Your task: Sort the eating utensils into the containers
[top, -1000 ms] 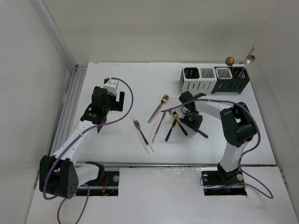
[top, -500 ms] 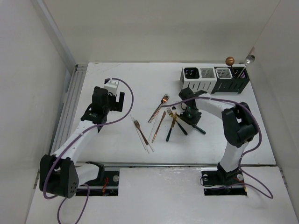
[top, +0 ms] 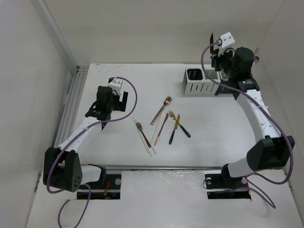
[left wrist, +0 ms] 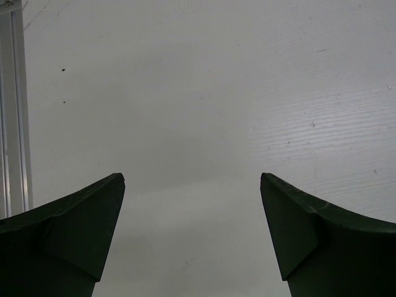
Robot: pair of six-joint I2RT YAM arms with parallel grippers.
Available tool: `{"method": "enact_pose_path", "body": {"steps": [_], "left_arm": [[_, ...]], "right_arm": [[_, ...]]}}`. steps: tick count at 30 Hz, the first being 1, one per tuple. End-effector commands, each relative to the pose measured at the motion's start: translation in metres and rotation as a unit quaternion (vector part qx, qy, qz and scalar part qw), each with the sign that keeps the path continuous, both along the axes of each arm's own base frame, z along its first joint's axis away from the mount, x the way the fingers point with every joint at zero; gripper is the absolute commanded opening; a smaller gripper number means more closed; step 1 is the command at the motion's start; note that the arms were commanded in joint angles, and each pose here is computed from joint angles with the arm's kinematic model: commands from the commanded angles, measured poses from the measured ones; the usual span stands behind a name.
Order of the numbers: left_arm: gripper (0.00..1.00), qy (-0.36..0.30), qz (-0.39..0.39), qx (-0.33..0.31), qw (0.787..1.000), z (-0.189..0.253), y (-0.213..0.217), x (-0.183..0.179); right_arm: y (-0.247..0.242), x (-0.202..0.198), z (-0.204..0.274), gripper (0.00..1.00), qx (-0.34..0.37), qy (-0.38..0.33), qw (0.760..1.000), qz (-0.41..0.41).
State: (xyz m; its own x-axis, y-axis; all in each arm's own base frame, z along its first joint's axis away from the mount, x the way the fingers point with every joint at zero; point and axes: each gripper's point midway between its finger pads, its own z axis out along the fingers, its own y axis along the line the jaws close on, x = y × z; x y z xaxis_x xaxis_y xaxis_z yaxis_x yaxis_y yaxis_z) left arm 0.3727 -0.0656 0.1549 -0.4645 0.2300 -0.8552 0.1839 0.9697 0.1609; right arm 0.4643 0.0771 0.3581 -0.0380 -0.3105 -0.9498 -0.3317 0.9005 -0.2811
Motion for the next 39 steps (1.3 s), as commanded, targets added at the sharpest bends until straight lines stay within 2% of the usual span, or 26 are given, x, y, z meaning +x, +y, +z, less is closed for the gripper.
{"method": "enact_pose_path", "body": {"steps": [1, 2, 5, 6, 9, 12, 16, 20, 24, 31, 33, 34, 37, 38, 39], "left_arm": [[0.9, -0.034, 0.008, 0.0, 0.999, 0.024, -0.001, 0.016], [0.9, -0.039, 0.008, -0.001, 0.999, 0.029, -0.001, 0.017], [0.9, -0.037, 0.015, -0.002, 0.999, 0.029, -0.001, 0.023], [0.9, -0.03, 0.015, -0.001, 0.999, 0.024, -0.001, 0.024], [0.9, -0.028, 0.015, 0.0, 0.999, 0.024, -0.003, 0.03], [0.9, -0.032, 0.019, 0.001, 0.999, 0.026, -0.003, 0.037], [0.9, -0.027, 0.019, 0.003, 0.999, 0.024, -0.005, 0.045], [0.9, -0.025, 0.023, 0.005, 0.999, 0.023, -0.005, 0.05], [0.9, -0.025, 0.023, 0.006, 0.999, 0.023, -0.006, 0.055], [0.91, -0.02, 0.025, 0.013, 0.999, 0.019, -0.005, 0.058], [0.91, -0.02, 0.025, 0.013, 0.999, 0.019, -0.005, 0.058], [0.91, -0.02, 0.025, 0.013, 0.999, 0.019, -0.005, 0.058], [0.91, -0.025, 0.025, 0.012, 0.999, 0.023, -0.005, 0.058], [0.91, -0.025, 0.025, 0.012, 0.999, 0.023, -0.005, 0.058], [0.91, -0.03, 0.025, 0.01, 0.999, 0.027, -0.005, 0.057]], "right_arm": [[-0.022, 0.045, 0.029, 0.0, 0.056, -0.072, 0.995, -0.039], [-0.045, 0.055, 0.042, 0.0, 0.066, -0.094, 0.991, -0.072], [-0.076, 0.081, 0.024, 0.0, 0.093, -0.088, 0.984, -0.122], [-0.09, 0.087, 0.03, 0.0, 0.093, -0.106, 0.98, -0.138], [-0.099, 0.102, 0.013, 0.0, 0.121, -0.092, 0.978, -0.14], [-0.08, 0.112, -0.003, 0.0, 0.142, -0.073, 0.983, -0.09], [-0.075, 0.114, -0.015, 0.0, 0.183, -0.066, 0.977, -0.085], [-0.067, 0.119, -0.046, 0.0, 0.188, -0.043, 0.977, -0.091], [-0.065, 0.124, -0.1, 0.0, 0.185, 0.005, 0.977, -0.104], [-0.065, 0.119, -0.14, 0.01, 0.182, 0.046, 0.976, -0.112], [-0.063, 0.118, -0.143, 0.15, 0.182, 0.054, 0.976, -0.108], [-0.06, 0.118, -0.149, 0.32, 0.182, 0.067, 0.976, -0.102], [-0.057, 0.115, -0.143, 0.47, 0.179, 0.069, 0.977, -0.092], [-0.057, 0.113, -0.131, 0.56, 0.179, 0.059, 0.978, -0.09], [-0.056, 0.109, -0.129, 0.59, 0.175, 0.06, 0.979, -0.085]]}}
